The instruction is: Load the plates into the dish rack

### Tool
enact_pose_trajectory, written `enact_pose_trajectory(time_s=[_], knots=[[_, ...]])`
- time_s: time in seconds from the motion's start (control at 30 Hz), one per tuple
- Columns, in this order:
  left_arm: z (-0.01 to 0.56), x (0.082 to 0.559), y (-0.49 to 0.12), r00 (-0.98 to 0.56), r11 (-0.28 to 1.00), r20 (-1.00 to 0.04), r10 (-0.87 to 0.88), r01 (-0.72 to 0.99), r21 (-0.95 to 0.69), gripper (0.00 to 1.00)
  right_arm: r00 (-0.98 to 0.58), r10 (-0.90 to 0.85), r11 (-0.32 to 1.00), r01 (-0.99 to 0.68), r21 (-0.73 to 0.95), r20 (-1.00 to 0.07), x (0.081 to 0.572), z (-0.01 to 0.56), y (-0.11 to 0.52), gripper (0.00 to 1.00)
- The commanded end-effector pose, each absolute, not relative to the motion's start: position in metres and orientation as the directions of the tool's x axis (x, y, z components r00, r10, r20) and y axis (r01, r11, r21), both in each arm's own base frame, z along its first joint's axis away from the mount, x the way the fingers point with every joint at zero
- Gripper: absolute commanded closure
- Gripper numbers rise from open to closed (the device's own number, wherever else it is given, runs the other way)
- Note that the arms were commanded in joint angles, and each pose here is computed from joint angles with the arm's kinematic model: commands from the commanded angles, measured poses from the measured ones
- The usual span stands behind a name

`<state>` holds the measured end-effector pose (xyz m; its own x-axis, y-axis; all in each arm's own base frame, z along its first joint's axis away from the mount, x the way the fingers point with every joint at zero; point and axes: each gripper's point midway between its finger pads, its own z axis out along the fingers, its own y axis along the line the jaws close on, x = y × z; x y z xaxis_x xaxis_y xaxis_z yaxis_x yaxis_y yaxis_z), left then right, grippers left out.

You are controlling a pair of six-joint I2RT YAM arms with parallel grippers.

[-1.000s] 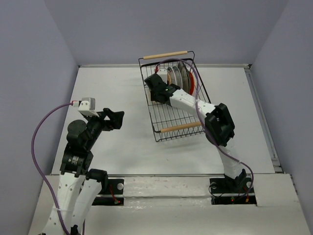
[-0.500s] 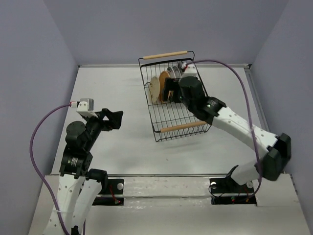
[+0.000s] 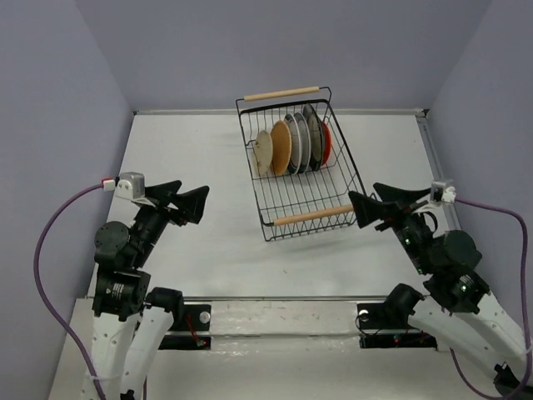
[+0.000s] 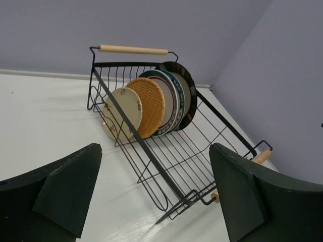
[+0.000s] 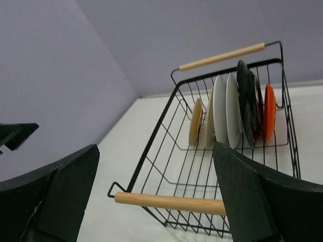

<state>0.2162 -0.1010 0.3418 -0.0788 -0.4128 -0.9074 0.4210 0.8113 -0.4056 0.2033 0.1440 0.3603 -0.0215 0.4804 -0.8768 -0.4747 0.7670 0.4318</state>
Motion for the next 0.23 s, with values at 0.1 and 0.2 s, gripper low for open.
enact_pose_trajectory(time_s=[0.1, 0.2], knots=[[0.391, 0.198, -0.101, 0.033, 0.798, -0.907, -0.419, 0.489, -0.351, 0.01, 0.021, 0.501, 0.786, -0.429, 0.445, -0.865, 0.191, 0.345, 0.116, 0.00], [0.376, 0.203, -0.097, 0.004, 0.815, -0.912, -0.410, 0.452, -0.364, 0.01, -0.010, 0.496, 0.790, -0.409, 0.456, -0.868, 0.194, 0.334, 0.118, 0.00]])
